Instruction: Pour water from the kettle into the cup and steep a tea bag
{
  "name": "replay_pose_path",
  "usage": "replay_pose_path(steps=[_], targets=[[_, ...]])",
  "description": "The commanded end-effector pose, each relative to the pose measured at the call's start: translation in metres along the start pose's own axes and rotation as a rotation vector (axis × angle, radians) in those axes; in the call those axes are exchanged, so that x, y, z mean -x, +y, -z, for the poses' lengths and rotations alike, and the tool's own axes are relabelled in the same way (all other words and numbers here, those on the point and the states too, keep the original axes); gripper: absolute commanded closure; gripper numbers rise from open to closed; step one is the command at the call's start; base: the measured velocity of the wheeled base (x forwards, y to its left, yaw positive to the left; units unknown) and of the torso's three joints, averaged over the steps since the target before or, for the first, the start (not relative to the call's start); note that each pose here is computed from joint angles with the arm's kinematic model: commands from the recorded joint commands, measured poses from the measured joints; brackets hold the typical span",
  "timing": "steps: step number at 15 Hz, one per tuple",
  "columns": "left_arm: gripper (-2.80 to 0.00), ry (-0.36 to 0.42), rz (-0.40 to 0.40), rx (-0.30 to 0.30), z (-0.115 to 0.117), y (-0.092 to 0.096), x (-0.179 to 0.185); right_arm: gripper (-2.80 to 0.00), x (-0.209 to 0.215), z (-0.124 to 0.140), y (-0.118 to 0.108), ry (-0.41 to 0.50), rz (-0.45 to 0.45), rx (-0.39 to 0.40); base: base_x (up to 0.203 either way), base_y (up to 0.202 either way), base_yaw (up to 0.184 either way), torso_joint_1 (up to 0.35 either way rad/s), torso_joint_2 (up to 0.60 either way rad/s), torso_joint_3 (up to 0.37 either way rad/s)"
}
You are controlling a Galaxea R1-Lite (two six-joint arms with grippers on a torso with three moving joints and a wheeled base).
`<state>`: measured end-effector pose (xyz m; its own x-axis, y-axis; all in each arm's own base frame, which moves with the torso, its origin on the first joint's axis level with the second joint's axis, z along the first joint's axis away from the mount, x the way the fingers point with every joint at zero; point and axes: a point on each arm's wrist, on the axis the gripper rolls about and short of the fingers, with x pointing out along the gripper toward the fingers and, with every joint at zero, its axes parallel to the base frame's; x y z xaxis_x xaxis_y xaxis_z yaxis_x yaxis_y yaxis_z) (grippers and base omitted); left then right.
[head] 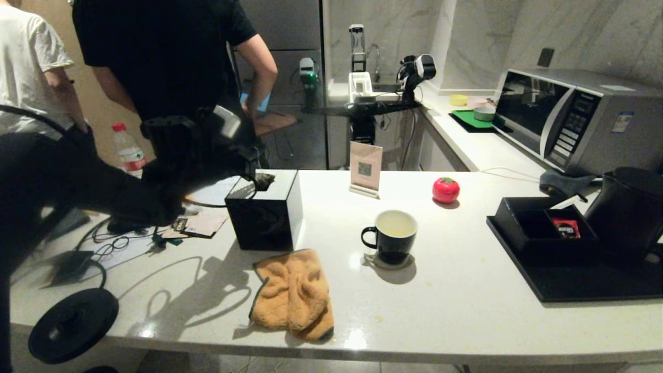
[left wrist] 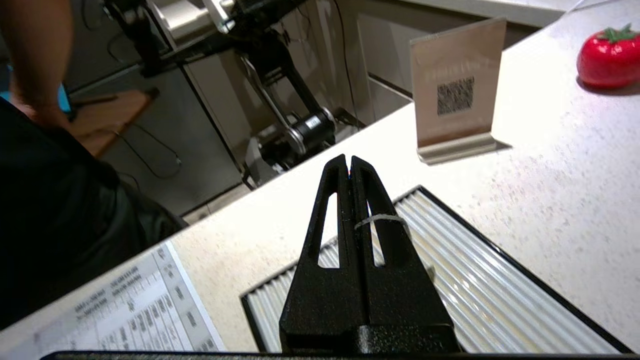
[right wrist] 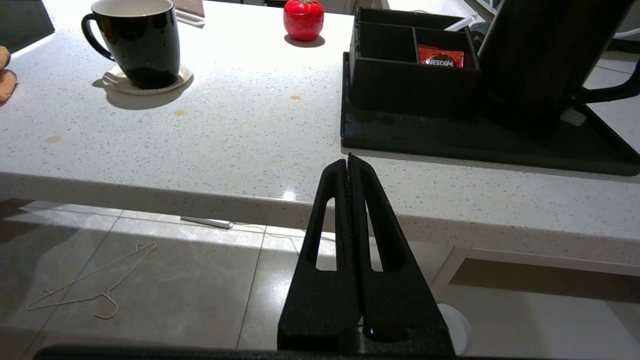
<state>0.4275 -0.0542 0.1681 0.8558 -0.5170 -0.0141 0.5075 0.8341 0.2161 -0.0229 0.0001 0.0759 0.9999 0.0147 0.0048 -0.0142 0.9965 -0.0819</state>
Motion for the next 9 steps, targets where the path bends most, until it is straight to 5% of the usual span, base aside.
replay_pose_path(steps=[1,9], targets=[[0.00,0.010,0.004,0.004,0.004,-0.001,0.002,0.00,0.000,0.000,0.000,0.001,0.000,0.001,0.000,0.000,0.000,0.000,0.00,0.000],[0.00,-0.031,-0.027,-0.015,-0.007,0.011,0.000,0.00,0.000,0.000,0.000,0.002,-0.001,0.001,0.000,0.000,0.000,0.000,0.00,0.000]])
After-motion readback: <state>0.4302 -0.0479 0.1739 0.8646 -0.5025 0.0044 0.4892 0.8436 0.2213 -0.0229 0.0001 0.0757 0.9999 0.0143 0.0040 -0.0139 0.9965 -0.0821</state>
